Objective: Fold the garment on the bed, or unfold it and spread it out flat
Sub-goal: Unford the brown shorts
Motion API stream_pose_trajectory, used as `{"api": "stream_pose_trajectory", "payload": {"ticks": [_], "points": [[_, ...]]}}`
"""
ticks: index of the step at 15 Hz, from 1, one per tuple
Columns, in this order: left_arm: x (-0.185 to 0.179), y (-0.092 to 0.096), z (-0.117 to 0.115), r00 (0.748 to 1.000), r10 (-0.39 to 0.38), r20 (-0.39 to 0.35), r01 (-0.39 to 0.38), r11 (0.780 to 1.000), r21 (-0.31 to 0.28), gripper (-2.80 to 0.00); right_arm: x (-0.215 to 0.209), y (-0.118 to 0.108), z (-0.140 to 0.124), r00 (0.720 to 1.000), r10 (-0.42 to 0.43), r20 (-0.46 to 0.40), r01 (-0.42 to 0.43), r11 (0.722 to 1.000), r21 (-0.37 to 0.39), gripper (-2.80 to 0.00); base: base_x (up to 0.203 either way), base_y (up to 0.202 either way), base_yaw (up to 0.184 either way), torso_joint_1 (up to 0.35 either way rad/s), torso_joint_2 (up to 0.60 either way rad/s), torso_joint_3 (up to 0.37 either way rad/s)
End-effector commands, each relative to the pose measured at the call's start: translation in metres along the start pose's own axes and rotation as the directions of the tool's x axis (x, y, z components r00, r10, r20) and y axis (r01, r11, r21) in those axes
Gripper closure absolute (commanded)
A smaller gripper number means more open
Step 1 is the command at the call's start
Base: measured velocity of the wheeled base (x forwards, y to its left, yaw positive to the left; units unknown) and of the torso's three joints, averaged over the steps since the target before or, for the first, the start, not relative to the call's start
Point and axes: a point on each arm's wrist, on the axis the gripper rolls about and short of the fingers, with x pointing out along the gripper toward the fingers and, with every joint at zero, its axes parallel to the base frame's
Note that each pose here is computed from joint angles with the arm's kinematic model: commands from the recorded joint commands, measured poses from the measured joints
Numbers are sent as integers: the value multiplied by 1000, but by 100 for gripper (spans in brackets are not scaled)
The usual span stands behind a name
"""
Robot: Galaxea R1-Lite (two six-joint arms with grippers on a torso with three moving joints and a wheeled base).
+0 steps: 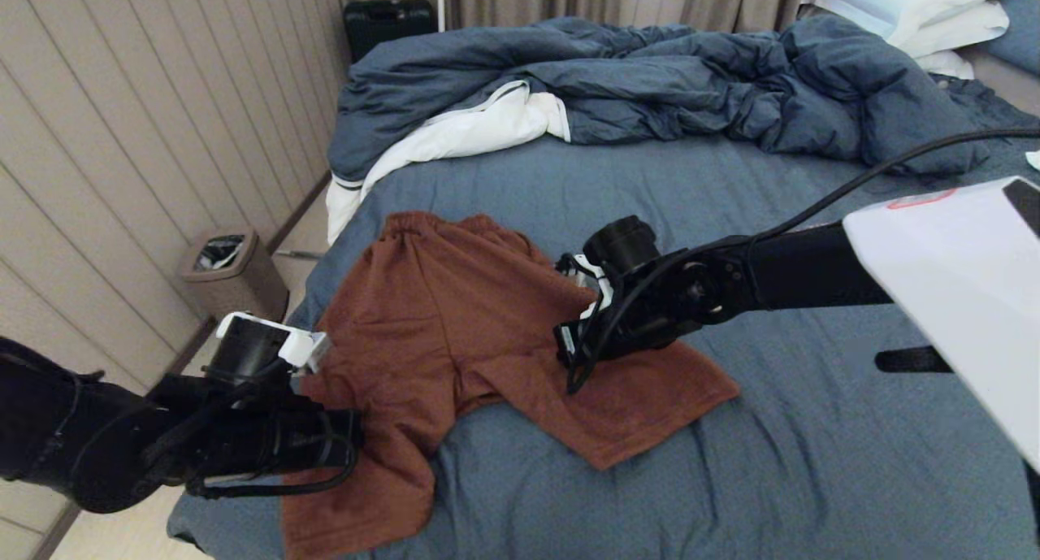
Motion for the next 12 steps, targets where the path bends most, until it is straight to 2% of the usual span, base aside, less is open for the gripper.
{"api": "stream_pose_trajectory", "payload": {"ticks": [1, 4, 7, 9, 10, 12], "points": [[25, 23, 0, 999, 49, 13, -49, 999, -24, 0, 13, -7, -4, 1000, -11, -28, 11, 1000, 9, 0, 0, 0, 0, 0, 0, 0], [15, 63, 40, 977, 131, 166, -121, 990, -70, 0, 9, -29, -3, 999, -45, -25, 46, 998, 40, 0, 0, 0, 0, 0, 0, 0], [-2, 97, 72, 946, 211, 245, -186, 975, -121, 0, 7, -52, -7, 996, -81, -37, 83, 994, 65, 0, 0, 0, 0, 0, 0, 0], [-8, 112, 83, 935, 237, 264, -204, 968, -148, 0, 3, -67, -8, 994, -105, -33, 108, 990, 89, 0, 0, 0, 0, 0, 0, 0], [-8, 117, 85, 937, 235, 258, -202, 968, -147, 0, 1, -74, -9, 993, -117, -33, 119, 988, 96, 0, 0, 0, 0, 0, 0, 0], [-8, 117, 84, 944, 218, 247, -186, 972, -144, 0, -3, -82, -10, 991, -129, -28, 131, 986, 107, 0, 0, 0, 0, 0, 0, 0]]}}
